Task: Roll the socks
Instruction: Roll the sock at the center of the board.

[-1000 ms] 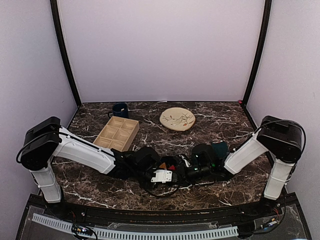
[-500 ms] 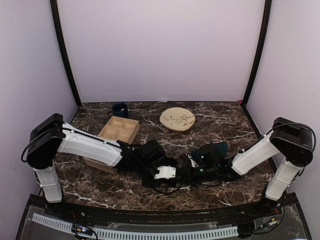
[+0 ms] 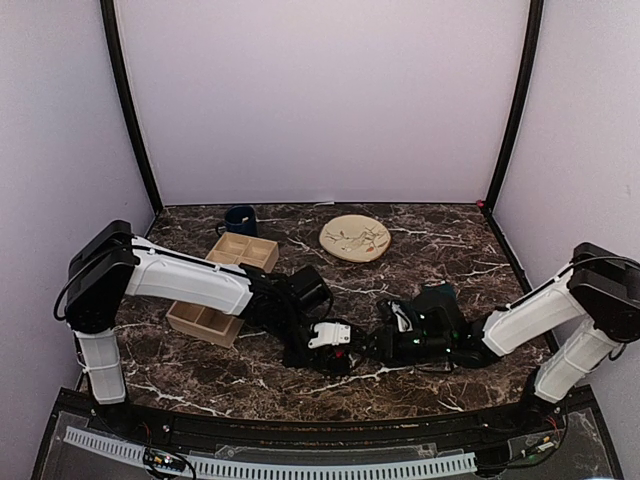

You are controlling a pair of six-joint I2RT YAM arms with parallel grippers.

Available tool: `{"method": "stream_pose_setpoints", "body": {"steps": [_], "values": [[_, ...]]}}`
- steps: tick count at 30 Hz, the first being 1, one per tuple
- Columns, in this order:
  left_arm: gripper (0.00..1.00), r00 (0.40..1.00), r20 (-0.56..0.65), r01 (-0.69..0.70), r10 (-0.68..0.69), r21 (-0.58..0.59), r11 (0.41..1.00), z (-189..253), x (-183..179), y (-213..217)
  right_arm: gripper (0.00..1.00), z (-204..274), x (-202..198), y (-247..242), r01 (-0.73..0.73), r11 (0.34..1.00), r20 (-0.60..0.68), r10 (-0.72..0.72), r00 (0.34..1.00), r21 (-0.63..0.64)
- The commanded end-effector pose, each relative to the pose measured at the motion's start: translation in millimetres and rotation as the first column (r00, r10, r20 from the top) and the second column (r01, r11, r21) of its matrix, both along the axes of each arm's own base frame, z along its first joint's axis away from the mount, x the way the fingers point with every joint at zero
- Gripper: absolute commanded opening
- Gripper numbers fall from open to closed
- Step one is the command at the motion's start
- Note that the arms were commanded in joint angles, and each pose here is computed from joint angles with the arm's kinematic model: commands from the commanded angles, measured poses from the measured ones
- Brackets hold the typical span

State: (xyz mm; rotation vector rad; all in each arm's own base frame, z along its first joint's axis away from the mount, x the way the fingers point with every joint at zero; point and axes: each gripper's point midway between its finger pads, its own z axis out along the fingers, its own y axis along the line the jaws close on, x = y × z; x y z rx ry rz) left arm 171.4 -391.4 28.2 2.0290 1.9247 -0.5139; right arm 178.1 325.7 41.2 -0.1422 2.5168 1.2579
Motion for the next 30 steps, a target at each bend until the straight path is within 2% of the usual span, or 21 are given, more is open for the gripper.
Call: {"method": "stream_pose_setpoints", "body": {"steps": [1, 7, 18, 26, 30], "values": [[0.0, 0.987, -0.16, -0.02, 0.033, 0.079, 0.997, -8, -15, 17, 0.44, 18, 10, -2, 0.027, 1.0, 0.15, -0.027, 0.988, 0.002], [0.0, 0.966, -0.251, -0.046, 0.067, 0.09, 0.995, -6, -12, 18, 0.45, 24, 4, -4, 0.033, 0.994, 0.306, -0.001, 0.952, -0.1], [0.0, 0.911, -0.396, -0.082, 0.114, 0.097, 0.992, -6, -7, 18, 0.47, 22, -12, -3, 0.044, 0.973, 0.463, 0.067, 0.884, -0.225], [0.0, 0.868, -0.478, -0.091, 0.135, 0.115, 0.989, -10, -7, 18, 0.53, 38, -27, 16, -0.009, 0.949, 0.582, 0.201, 0.788, -0.315], [0.0, 0.853, -0.505, -0.088, 0.133, 0.113, 0.99, -10, -9, 17, 0.55, 46, -39, 31, -0.05, 0.927, 0.636, 0.294, 0.714, -0.372]]}}
